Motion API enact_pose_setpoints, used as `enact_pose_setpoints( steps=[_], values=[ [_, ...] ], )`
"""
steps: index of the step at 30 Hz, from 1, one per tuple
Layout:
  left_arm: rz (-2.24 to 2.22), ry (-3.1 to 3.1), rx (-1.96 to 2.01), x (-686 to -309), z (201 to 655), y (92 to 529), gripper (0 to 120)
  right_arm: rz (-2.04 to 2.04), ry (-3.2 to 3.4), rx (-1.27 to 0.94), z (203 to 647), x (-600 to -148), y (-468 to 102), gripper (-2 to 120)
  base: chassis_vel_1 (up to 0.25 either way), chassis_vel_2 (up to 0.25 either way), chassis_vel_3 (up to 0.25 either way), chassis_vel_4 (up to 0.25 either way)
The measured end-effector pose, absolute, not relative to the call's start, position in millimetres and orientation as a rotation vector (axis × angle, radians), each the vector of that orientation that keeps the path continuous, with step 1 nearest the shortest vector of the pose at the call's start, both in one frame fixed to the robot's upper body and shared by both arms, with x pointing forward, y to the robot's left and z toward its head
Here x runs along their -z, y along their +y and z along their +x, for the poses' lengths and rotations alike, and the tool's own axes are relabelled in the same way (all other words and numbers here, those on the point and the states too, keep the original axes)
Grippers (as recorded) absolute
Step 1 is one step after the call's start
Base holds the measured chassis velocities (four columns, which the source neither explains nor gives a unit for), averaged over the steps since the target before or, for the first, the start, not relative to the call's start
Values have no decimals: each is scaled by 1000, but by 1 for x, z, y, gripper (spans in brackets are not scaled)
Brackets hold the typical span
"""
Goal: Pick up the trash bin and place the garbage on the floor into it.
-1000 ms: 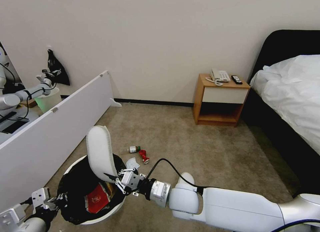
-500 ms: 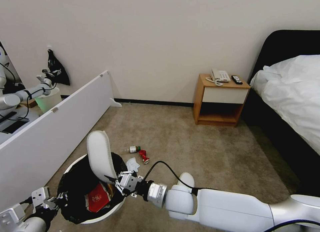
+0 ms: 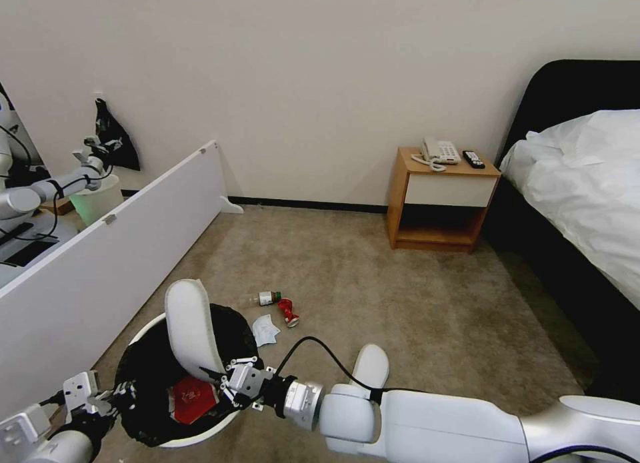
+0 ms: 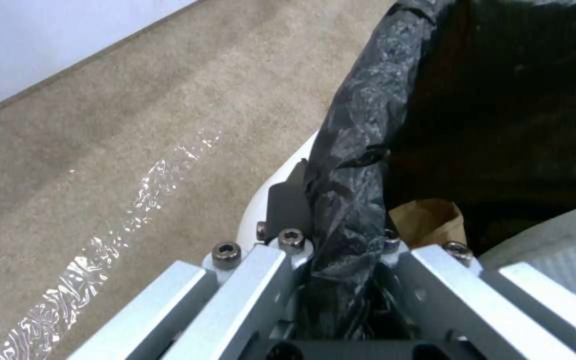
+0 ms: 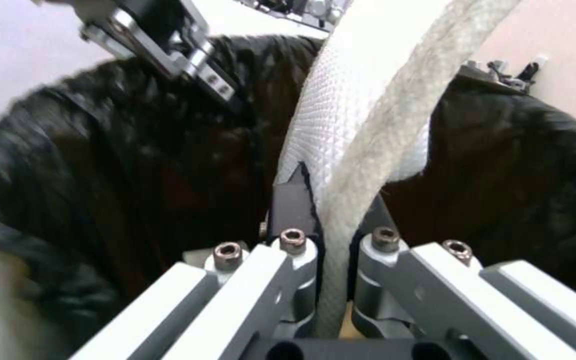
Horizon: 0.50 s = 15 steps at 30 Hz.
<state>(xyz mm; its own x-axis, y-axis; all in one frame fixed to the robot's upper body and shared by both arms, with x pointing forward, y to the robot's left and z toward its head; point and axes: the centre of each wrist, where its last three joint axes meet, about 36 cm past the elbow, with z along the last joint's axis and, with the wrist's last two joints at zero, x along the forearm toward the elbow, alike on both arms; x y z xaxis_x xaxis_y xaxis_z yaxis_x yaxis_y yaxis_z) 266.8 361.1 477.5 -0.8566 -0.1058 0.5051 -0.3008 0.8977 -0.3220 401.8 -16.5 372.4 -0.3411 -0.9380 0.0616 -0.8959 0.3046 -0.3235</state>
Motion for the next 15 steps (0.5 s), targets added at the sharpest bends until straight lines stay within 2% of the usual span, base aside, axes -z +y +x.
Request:
enact_pose_setpoints(
  steps=[3, 5, 6, 7, 8, 10, 12, 14, 15],
  values=[
    [295, -2573, -546, -477, 267, 361, 2, -1714, 2423, 452, 400, -372, -12, 2, 0, 0, 0, 0],
    [295, -2572, -545, -477, 267, 361, 2, -1713, 2424, 457, 400, -372, -11, 14, 0, 0, 0, 0],
    [295, -2572, -545, -477, 267, 361, 2, -1713, 2424, 457, 400, -372, -11, 14, 0, 0, 0, 0],
    [295, -2572, -544, -477, 267, 361, 2, -1709, 2425, 461, 401, -372, -12, 22, 0, 0, 0, 0],
    [295, -2572, -544, -477, 267, 361, 2, -1709, 2425, 461, 401, -372, -12, 22, 0, 0, 0, 0],
    [295, -2573, -546, -477, 267, 361, 2, -1704, 2429, 464, 401, -371, -12, 32, 0, 0, 0, 0],
    [294, -2572, -547, -477, 267, 361, 2, -1703, 2431, 463, 401, -371, -12, 35, 0, 0, 0, 0],
    [293, -2569, -551, -476, 267, 361, 2, -1696, 2434, 459, 401, -372, -11, 47, 0, 0, 0, 0],
    [293, -2569, -551, -476, 267, 361, 2, -1696, 2434, 459, 401, -372, -11, 47, 0, 0, 0, 0]
  ],
)
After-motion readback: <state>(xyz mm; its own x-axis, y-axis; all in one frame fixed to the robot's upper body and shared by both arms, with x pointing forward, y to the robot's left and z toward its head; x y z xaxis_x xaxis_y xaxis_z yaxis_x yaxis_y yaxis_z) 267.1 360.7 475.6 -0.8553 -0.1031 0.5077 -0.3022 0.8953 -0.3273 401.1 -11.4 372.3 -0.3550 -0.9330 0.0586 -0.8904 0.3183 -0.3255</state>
